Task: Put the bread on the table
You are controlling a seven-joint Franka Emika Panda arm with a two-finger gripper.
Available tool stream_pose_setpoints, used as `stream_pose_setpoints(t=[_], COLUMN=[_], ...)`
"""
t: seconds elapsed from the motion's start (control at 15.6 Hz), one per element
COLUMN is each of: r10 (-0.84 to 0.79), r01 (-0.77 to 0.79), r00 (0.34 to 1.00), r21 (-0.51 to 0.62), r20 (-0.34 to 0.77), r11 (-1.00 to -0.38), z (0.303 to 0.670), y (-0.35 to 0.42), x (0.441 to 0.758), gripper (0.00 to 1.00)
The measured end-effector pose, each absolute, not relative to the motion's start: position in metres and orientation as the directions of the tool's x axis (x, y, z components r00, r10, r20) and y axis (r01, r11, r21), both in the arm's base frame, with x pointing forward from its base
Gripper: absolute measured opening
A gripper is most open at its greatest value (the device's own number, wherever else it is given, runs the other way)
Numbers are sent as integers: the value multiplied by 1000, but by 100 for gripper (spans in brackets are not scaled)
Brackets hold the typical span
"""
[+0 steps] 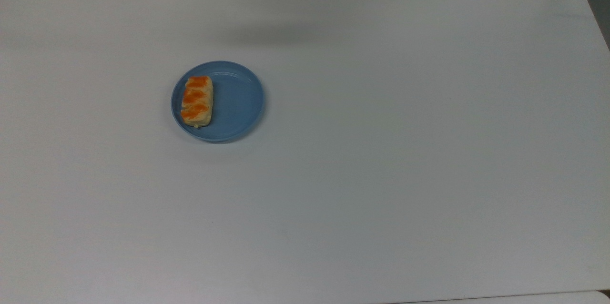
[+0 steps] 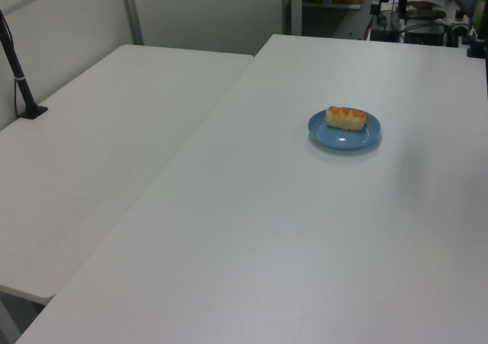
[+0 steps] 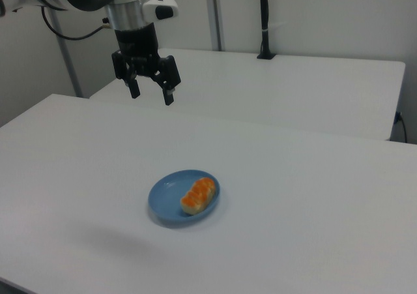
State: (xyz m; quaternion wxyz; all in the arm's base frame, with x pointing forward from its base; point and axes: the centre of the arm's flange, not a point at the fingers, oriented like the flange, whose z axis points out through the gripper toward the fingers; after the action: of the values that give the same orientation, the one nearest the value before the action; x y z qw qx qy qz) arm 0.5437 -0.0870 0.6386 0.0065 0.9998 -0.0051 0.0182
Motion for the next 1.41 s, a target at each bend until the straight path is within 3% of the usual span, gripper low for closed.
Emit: stream_pose_setpoints(t=[1.02, 1.41], r10=[-21, -22], r01=[-21, -22], r00=[1000, 999], r21=[9, 0], r20=[14, -47], r11=[-1000, -1000], z=[637, 601], y=[-93, -93], x=[540, 539], gripper=[100, 100])
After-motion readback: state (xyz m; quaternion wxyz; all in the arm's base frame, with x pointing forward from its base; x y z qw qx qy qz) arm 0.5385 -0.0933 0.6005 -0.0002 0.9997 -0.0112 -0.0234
